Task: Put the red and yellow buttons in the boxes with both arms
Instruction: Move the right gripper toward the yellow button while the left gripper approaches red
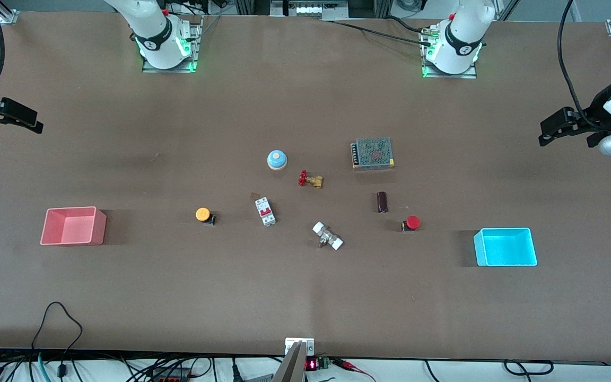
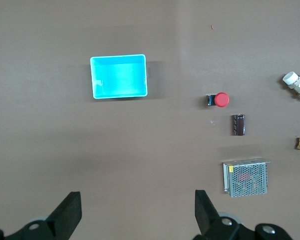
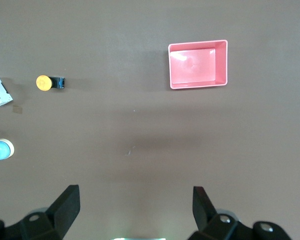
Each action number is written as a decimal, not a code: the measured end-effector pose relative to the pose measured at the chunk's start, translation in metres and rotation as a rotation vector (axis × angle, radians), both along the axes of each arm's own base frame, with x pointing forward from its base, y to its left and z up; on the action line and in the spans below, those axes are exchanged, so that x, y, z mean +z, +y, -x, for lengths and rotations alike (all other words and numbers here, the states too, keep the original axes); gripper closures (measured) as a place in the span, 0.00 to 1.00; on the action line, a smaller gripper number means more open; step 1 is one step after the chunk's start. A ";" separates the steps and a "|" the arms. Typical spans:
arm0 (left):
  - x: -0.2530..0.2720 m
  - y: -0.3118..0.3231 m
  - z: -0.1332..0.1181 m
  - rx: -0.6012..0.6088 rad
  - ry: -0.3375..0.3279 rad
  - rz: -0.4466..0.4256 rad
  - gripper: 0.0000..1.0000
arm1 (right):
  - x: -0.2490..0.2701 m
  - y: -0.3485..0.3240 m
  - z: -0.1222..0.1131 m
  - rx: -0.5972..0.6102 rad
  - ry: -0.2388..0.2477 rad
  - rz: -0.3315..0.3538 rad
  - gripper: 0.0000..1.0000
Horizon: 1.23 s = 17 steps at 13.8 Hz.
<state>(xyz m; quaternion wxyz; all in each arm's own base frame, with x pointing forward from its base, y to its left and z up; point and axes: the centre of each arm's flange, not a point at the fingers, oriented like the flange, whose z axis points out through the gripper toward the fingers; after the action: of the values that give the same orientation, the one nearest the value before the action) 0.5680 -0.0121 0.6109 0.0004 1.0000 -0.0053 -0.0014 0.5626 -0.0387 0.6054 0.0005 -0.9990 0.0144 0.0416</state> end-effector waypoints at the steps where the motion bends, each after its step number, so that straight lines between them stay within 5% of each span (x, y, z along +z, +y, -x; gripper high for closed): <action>1: 0.000 0.000 0.000 0.000 0.000 0.000 0.00 | 0.000 0.000 0.000 0.000 0.001 0.000 0.00; 8: -0.030 -0.011 -0.017 0.005 0.030 0.002 0.00 | -0.017 0.016 -0.005 0.027 0.020 0.000 0.00; 13: -0.129 -0.067 -0.062 0.031 0.082 0.005 0.00 | -0.151 0.101 -0.051 0.059 0.004 0.038 0.00; 17: -0.194 -0.125 -0.079 0.112 0.079 0.005 0.00 | -0.235 0.172 -0.078 0.088 -0.062 0.013 0.00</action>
<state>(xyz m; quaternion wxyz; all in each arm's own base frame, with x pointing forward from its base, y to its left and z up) 0.6474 -0.1370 0.4164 0.0033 0.9979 0.0505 -0.0410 0.6409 0.1337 0.3707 -0.0071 -0.9995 -0.0293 0.0107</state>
